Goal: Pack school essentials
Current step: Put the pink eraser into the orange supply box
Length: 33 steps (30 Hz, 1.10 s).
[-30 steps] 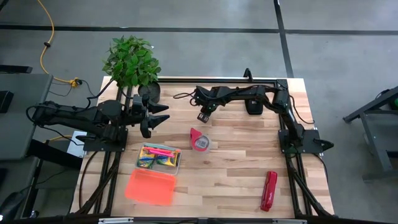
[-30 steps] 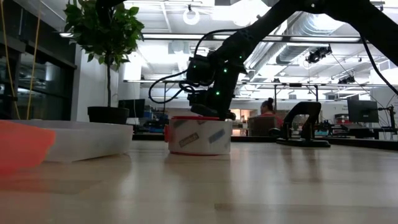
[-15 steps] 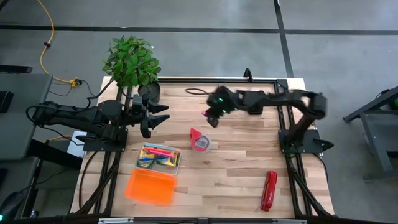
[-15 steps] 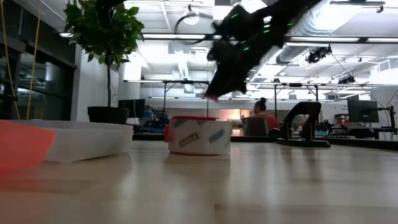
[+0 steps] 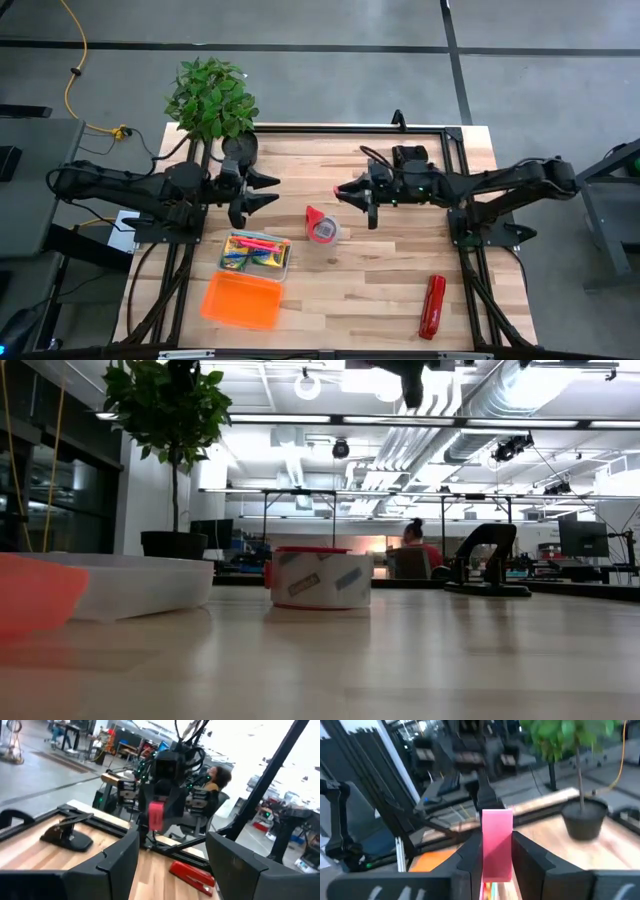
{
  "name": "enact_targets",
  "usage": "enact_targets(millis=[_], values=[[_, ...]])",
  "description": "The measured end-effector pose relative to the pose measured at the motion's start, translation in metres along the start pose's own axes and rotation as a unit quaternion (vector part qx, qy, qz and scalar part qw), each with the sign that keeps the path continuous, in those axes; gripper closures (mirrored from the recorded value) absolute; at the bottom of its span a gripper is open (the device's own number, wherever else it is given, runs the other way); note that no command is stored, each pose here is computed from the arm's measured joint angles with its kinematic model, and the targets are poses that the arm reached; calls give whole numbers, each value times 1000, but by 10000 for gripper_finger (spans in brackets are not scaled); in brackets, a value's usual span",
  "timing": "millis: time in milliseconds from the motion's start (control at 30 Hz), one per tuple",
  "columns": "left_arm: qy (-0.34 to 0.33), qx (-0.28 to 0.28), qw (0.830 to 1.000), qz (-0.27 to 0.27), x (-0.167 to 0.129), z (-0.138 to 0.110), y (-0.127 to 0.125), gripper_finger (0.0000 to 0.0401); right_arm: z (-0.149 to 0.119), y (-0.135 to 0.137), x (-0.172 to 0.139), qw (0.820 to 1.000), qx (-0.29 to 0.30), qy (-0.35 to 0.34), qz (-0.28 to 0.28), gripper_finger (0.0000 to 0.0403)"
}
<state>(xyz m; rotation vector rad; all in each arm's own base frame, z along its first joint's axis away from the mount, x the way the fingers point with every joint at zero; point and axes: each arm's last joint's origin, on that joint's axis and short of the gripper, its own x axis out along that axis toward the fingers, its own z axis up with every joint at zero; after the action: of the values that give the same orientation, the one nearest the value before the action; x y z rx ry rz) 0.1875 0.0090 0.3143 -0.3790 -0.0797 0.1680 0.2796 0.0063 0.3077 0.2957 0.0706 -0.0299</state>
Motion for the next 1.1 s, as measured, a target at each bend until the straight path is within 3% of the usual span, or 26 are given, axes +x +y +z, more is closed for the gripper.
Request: enact_targets(millis=[200, 1000, 1100], values=[[20, 27, 999, 3, 11, -9, 1, 181, 8, 17, -1, 999, -38, -19, -2, 320], [28, 28, 999, -1, 13, -11, 2, 181, 8, 15, 0, 999, -36, -18, -8, 320], [-4, 15, 1000, -13, 14, -5, -1, 181, 1, 14, 7, 999, -38, -4, -12, 320]])
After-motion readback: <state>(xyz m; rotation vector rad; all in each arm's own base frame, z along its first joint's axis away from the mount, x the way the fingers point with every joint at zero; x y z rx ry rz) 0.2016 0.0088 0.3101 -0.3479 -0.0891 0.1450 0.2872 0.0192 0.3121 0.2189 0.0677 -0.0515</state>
